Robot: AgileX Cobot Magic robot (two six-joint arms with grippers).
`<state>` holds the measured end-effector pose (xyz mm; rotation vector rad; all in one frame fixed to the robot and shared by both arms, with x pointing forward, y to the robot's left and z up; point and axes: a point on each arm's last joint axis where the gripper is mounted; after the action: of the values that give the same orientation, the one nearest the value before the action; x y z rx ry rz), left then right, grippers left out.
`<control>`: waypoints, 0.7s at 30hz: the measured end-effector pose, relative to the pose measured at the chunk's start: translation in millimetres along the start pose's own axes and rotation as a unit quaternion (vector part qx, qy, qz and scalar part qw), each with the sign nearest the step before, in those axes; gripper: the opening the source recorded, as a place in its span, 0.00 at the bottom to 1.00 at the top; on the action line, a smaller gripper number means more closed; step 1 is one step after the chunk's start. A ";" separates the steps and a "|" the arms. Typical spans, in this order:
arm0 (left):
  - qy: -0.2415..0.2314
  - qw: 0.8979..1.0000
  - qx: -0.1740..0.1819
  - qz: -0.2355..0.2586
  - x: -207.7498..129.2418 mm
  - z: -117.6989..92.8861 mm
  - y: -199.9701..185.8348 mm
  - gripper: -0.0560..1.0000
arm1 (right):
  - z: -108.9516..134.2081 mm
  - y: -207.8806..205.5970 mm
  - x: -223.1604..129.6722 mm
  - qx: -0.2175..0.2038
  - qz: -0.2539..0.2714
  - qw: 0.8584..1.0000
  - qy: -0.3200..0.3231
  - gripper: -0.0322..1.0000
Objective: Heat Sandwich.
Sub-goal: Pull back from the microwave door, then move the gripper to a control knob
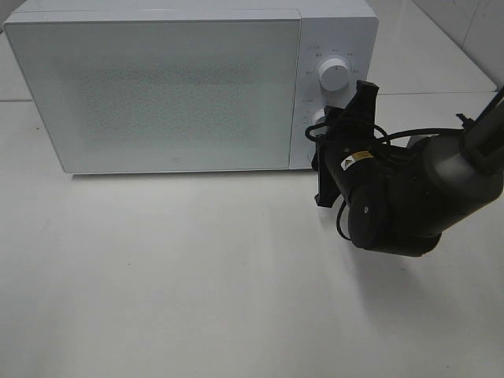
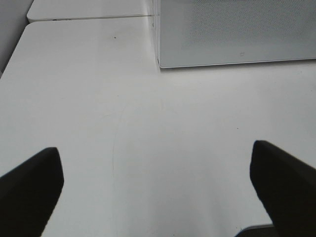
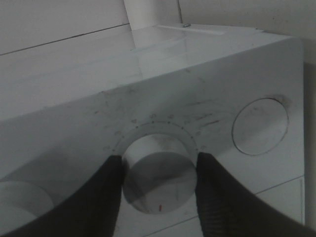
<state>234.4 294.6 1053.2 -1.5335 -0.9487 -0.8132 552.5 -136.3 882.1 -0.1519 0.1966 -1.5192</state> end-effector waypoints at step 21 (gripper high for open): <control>0.000 1.000 0.000 0.000 0.0 0.0 0.0 0.97 | 0.0 0.0 0.0 0.000 0.000 1.000 -0.001 0.45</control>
<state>234.4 294.6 1053.2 -1.5335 -0.9487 -0.8132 552.5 -136.3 882.1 -0.1534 0.1950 -1.5190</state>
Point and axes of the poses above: a point on each arm's last joint axis where the gripper is mounted, y pointing out along that axis toward the gripper, z along the wrist's bending axis when the last joint is at zero, x = y × z, and after that the axes turned 10 degrees about -y, right-handed
